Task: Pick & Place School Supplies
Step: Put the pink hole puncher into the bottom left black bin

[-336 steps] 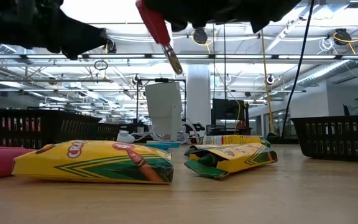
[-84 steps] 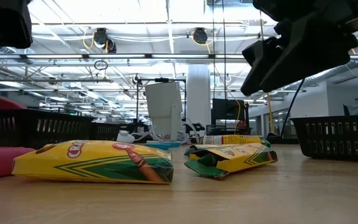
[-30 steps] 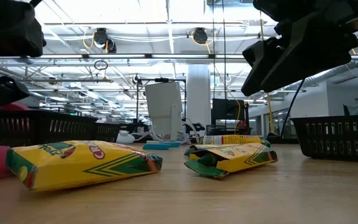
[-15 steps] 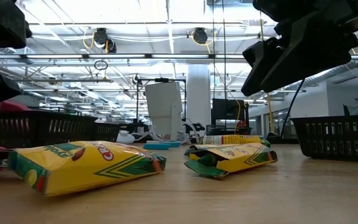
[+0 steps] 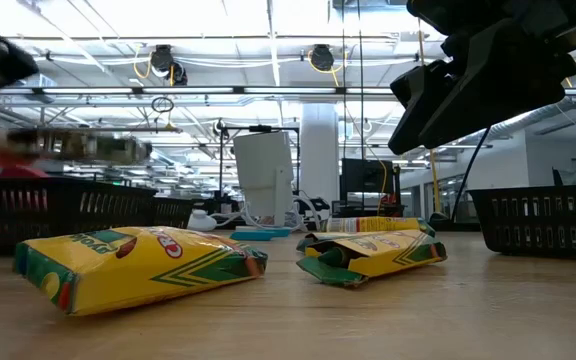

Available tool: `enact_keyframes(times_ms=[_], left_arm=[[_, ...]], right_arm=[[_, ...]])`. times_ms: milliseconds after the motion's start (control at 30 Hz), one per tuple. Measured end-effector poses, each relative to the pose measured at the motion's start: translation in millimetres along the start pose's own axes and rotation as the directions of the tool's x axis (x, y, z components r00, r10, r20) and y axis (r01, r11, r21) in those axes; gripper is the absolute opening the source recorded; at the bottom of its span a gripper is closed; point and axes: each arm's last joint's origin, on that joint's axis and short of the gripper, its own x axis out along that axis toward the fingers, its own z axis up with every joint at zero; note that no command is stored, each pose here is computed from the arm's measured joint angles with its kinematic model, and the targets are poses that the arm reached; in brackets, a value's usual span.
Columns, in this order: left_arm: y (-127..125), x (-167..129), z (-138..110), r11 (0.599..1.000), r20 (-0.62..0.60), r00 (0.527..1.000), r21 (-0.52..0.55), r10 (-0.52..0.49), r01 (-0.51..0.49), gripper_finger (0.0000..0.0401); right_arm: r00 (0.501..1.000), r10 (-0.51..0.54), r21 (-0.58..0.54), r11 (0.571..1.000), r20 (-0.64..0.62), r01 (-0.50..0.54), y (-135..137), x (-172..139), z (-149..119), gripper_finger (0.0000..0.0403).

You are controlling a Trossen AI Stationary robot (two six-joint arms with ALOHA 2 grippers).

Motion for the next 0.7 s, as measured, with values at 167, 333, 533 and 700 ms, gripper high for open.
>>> enact_keyframes(times_ms=[167, 333, 533, 700], left_arm=[[16.8, -13.0, -9.6, 0.986, -0.098, 0.981, 0.028, 0.169, -0.167, 0.0035], [30.2, -21.2, -14.2, 0.964, -0.147, 0.952, 0.041, 0.267, -0.264, 0.0035], [41.1, -40.7, -9.7, 0.966, -0.089, 0.962, 0.015, 0.257, -0.256, 0.0035], [50.1, -45.6, -11.2, 0.952, -0.11, 0.946, 0.042, 0.305, -0.303, 0.0035]], right_arm=[[1.0, 0.0, 0.0, 1.0, 0.0, 0.0, 0.0, 0.0, 0.0, 0.016], [1.0, 0.002, 0.0, 1.0, 0.0, -0.002, 0.0, 0.0, 0.0, 0.016], [1.0, 0.003, 0.0, 1.0, 0.0, -0.003, 0.1, 0.0, 0.0, 0.016], [1.0, 0.003, 0.0, 1.0, 0.0, -0.003, 0.0, 0.0, 0.0, 0.016]])
